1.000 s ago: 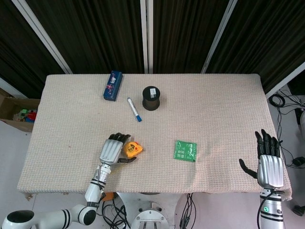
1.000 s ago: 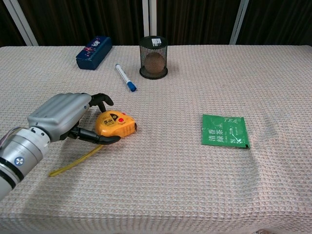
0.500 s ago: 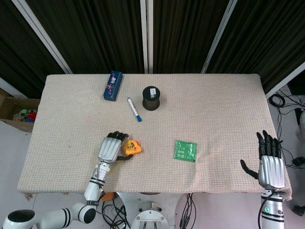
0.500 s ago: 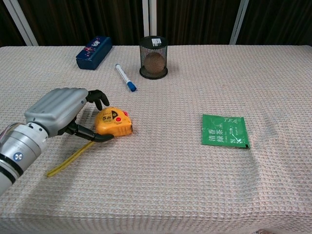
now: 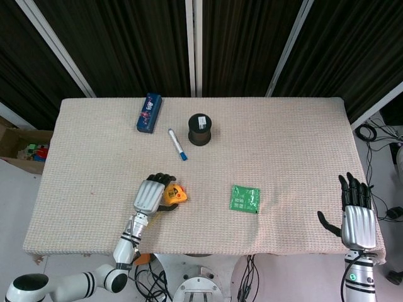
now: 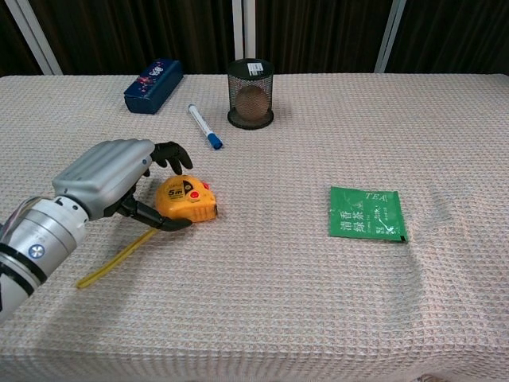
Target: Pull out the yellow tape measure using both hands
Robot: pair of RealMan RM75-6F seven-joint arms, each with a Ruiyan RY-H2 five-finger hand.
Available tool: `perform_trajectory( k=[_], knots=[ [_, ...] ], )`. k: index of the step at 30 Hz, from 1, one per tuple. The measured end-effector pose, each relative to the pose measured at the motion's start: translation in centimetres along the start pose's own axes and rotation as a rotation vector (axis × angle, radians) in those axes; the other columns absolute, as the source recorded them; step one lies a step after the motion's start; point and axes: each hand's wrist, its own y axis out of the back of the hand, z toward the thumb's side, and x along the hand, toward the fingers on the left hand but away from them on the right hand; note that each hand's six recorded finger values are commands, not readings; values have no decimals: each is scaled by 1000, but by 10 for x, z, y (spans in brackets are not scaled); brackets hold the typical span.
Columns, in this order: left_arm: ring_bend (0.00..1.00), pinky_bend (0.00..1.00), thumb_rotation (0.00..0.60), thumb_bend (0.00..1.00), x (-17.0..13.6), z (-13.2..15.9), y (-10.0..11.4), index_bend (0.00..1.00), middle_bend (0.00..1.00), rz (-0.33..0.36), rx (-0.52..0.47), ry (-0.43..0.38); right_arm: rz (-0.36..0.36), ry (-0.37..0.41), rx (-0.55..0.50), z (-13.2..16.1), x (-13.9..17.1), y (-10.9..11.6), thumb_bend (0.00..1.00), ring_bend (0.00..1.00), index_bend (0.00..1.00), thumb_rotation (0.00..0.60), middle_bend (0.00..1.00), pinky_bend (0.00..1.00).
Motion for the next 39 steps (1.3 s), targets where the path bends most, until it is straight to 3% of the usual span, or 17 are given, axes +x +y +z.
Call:
perform_trajectory(
  k=[6, 9, 11, 21, 29, 34, 39],
  knots=[
    [307, 397, 481, 137, 0, -2, -1, 339, 363, -9, 13, 11, -1, 2, -1, 0, 0, 0, 176, 0, 0, 600, 0, 0],
    [335, 424, 569, 148, 0, -2, -1, 364, 389, -12, 5, 14, 0, 2, -2, 0, 0, 0, 176, 0, 0, 600, 0, 0],
    [357, 445, 593, 154, 0, -2, -1, 386, 411, -15, -1, 15, 2, 1, -1, 0, 0, 0, 176, 0, 0, 600, 0, 0],
    [482, 563, 600, 195, 2, 3, 5, 535, 551, 19, -69, 5, 6, 4, -1, 0, 0, -1, 178, 0, 0, 600, 0, 0],
    [550, 618, 600, 226, 4, 7, 19, 608, 622, 88, -273, 11, 5, 26, 3, 6, -2, 0, 182, 0, 0, 600, 0, 0],
    [575, 639, 600, 262, 9, 13, 37, 645, 656, 169, -438, 31, -8, 82, 0, 23, -7, 2, 185, 0, 0, 600, 0, 0],
    [594, 661, 600, 300, 15, 22, 49, 667, 675, 203, -566, 51, -28, 176, 0, 54, -15, 6, 183, 0, 0, 600, 0, 0]
  ],
)
